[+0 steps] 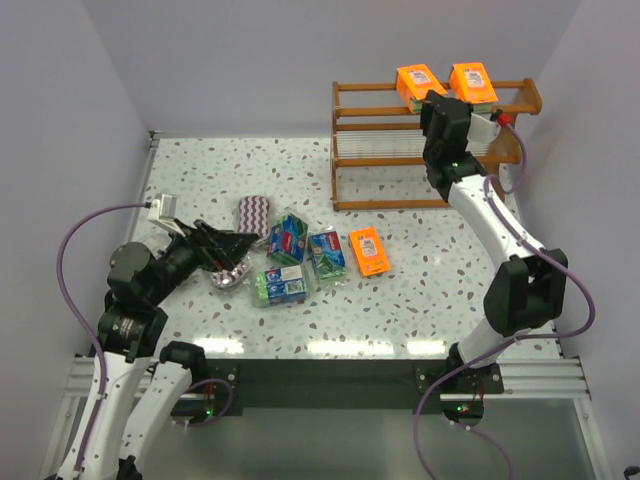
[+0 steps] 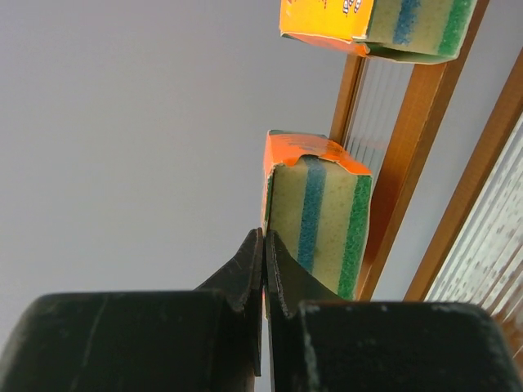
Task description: Place and organize the cleaning sponges onto the shelf
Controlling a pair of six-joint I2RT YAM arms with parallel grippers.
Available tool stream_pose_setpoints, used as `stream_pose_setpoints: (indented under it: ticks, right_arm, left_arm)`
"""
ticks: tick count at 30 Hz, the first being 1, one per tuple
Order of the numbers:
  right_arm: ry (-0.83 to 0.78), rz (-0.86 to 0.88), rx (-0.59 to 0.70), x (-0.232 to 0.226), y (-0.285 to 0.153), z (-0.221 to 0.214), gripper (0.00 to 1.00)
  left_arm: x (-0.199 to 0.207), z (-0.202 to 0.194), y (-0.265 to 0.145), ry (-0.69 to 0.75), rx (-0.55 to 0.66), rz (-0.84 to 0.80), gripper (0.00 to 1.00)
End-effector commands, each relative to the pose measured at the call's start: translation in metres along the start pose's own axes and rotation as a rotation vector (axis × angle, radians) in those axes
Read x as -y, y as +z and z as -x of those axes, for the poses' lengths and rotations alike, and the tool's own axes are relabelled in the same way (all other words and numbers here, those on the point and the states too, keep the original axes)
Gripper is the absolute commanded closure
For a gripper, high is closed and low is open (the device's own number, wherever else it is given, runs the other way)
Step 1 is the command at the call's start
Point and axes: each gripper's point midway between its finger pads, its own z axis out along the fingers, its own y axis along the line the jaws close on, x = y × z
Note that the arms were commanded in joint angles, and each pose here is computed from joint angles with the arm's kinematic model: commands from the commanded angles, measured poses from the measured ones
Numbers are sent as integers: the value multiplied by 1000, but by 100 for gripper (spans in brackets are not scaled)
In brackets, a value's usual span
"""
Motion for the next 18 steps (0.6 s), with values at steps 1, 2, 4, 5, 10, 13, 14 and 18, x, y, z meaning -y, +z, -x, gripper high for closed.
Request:
stream_pose_setpoints:
  ticks: [1,2,4,5,10,13,14,18]
  right_arm:
    - [36,25,72,-8,-4,9,100]
    - [34,23,74,-7,-5,9,100]
    - [37,17,68,-4,-5,6,100]
    - [41,16,70,-3,-4,7,100]
    - [39,-1,73,1,-4,7,100]
    - [47,4,72,-1,-4,7,100]
    - [46,3,72,0,-3,7,100]
    - [54,-3,65,4,-2,4,100]
  left_arm:
    - [10,9,-3,28,14,-17,0]
    - [9,9,-3,28,15,-15,0]
    - [9,8,-3,26,13,-14,0]
    - [9,8,-3,27,11,-14,0]
    - [9,9,-3,26,16,-14,0]
    - [10,9,-4,25,16,-14,0]
    - [10,9,-4,24,17,-15,0]
    - [10,9,-4,21,18,-14,0]
